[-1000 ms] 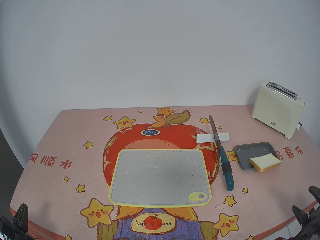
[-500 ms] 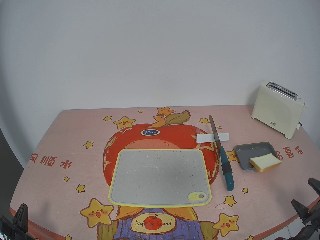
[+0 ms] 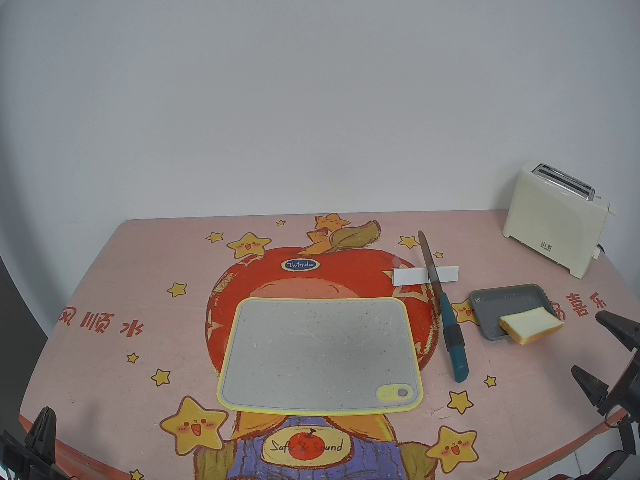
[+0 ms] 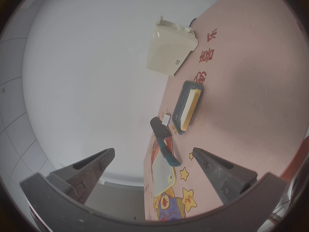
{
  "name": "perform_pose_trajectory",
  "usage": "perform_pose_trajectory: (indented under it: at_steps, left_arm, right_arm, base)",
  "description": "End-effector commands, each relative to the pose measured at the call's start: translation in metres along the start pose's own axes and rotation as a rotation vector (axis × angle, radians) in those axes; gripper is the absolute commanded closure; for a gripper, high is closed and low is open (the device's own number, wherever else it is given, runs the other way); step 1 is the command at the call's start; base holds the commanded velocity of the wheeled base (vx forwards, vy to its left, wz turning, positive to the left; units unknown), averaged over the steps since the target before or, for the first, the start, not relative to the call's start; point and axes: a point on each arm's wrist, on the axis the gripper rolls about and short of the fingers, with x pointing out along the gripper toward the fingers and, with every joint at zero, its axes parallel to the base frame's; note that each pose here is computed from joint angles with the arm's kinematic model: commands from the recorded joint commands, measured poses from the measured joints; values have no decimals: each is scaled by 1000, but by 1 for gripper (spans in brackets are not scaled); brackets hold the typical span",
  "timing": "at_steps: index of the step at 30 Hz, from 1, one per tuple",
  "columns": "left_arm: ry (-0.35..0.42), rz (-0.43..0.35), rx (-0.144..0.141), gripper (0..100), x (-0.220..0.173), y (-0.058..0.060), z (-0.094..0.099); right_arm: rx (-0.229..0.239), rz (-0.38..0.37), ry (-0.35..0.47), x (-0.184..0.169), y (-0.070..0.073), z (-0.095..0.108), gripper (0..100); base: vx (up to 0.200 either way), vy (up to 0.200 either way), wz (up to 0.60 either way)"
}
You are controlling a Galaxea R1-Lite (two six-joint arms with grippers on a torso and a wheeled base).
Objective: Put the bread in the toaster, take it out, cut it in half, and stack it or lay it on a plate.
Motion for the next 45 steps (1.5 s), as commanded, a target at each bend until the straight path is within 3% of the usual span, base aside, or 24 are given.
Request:
perform_pose_trajectory:
  at_steps: [1, 10, 27, 45]
  left_arm:
    - [10, 1, 0, 100, 1, 0, -5]
    - [10, 1, 0, 100, 1, 0, -5]
    - [10, 1, 0, 100, 1, 0, -5]
    - [10, 1, 0, 100, 1, 0, -5]
  right_arm:
    - [54, -118, -27, 23, -8, 9, 0]
    - [73, -177, -17, 44, -11, 16, 0]
    - [75, -184, -20, 66, -11, 24, 0]
    - [73, -176, -37, 84, 0, 34, 0]
  base:
    - [0, 0, 0]
    - [0, 0, 0]
    - [0, 0, 0]
    - [0, 0, 0]
